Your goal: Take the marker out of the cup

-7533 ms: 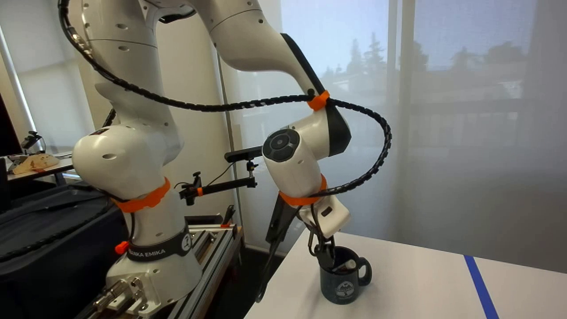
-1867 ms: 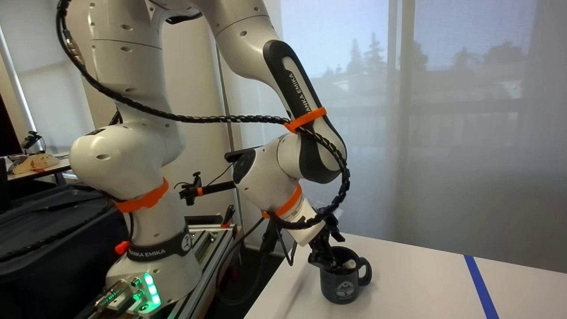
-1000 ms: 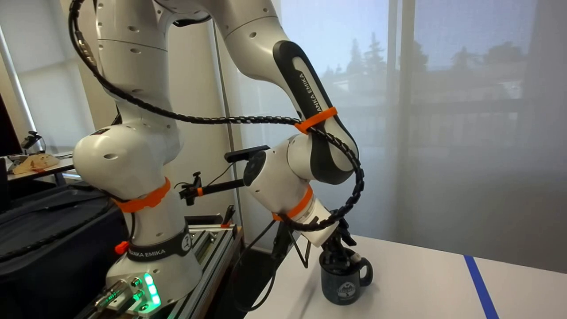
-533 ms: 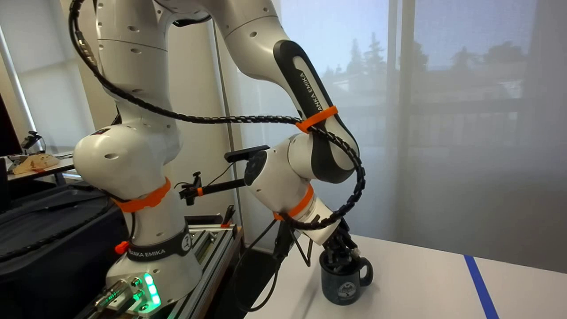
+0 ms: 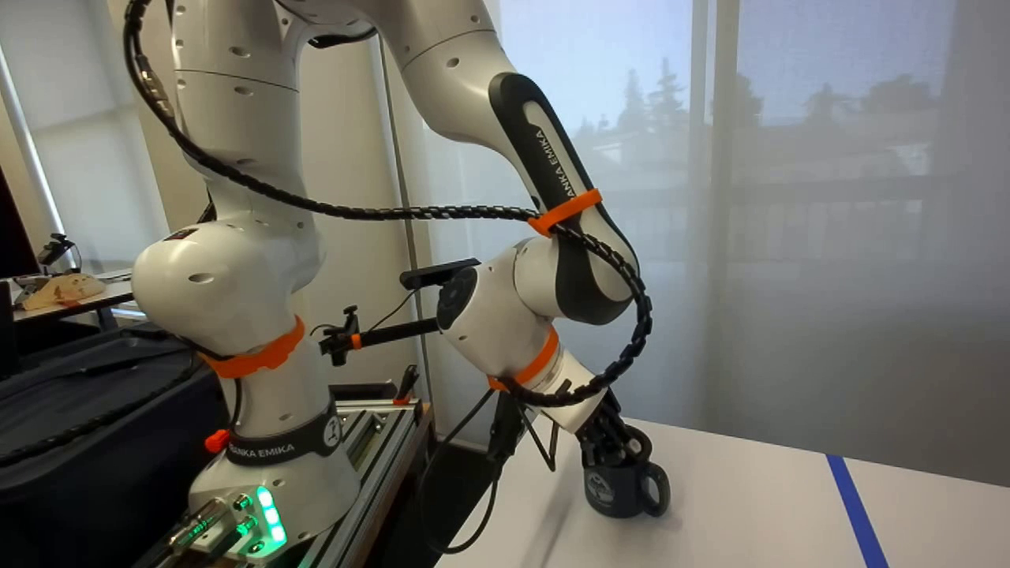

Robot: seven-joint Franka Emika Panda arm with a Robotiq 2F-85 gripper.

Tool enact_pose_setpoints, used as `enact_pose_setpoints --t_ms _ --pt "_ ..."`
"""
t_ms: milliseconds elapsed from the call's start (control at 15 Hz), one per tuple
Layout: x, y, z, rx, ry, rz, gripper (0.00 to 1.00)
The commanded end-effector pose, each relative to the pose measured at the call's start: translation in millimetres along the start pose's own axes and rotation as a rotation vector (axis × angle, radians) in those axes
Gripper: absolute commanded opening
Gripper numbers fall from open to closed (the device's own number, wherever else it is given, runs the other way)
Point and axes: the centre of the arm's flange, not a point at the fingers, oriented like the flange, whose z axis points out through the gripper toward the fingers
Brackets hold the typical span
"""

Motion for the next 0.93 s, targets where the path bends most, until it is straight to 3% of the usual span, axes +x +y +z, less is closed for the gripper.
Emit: enact_pose_setpoints --t_ms 0,467,867 --pt "-16.0 -14.1 8.2 0.008 -0.002 -0.021 0.05" --pt "-8.6 -25.4 -2.9 0.031 0.002 -0.022 0.05" --pt "18.2 -38.8 -12.5 0.061 0.051 -0.03 0.05"
